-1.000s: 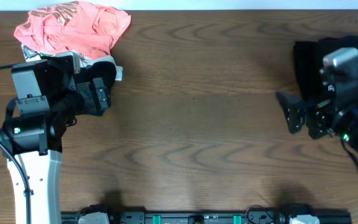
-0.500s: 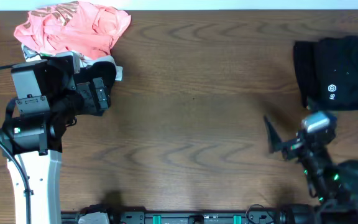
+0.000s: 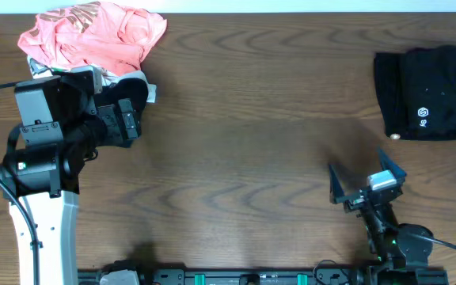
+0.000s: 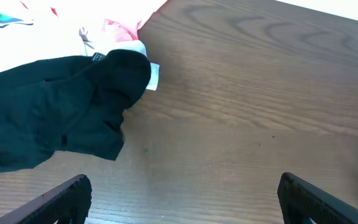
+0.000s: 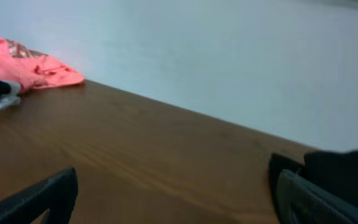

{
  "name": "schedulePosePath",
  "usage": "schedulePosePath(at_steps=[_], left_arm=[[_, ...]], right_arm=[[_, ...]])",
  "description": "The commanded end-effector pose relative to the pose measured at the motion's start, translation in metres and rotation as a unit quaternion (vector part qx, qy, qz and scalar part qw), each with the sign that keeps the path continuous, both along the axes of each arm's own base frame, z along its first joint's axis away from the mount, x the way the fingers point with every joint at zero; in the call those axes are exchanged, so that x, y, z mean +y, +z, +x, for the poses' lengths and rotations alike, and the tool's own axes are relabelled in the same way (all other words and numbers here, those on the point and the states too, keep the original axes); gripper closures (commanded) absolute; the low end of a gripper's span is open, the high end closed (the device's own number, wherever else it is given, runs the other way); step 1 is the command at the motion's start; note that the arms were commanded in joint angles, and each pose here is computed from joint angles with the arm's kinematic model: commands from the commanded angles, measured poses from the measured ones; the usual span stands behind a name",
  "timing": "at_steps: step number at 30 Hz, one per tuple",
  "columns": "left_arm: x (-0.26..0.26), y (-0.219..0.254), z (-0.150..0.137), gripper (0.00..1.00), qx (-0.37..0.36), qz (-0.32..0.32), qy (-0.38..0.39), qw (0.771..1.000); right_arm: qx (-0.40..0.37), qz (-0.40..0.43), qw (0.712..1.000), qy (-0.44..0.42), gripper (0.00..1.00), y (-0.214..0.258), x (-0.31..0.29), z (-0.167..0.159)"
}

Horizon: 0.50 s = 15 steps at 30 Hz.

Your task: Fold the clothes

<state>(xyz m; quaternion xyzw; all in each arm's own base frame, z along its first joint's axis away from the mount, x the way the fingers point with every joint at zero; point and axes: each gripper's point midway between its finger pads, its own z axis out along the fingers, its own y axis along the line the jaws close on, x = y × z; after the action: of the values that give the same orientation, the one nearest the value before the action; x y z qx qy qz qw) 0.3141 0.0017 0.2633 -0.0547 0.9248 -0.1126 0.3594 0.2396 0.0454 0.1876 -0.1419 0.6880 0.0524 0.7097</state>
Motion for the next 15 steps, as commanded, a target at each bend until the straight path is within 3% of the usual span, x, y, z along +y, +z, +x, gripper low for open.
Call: schedulePosePath(at_steps=[1, 15], left_arm=[[0.002, 0.003, 0.001, 0.04, -0.004, 0.006, 0.002, 1.0], [0.002, 0.003, 0.001, 0.04, -0.004, 0.006, 0.002, 1.0]], right_arm=[[0.0, 0.014, 0.999, -0.029, 0.01, -0.005, -0.01, 0.002], [0.041, 0.01, 0.995, -0.091, 0.01, -0.028, -0.031, 0.006]])
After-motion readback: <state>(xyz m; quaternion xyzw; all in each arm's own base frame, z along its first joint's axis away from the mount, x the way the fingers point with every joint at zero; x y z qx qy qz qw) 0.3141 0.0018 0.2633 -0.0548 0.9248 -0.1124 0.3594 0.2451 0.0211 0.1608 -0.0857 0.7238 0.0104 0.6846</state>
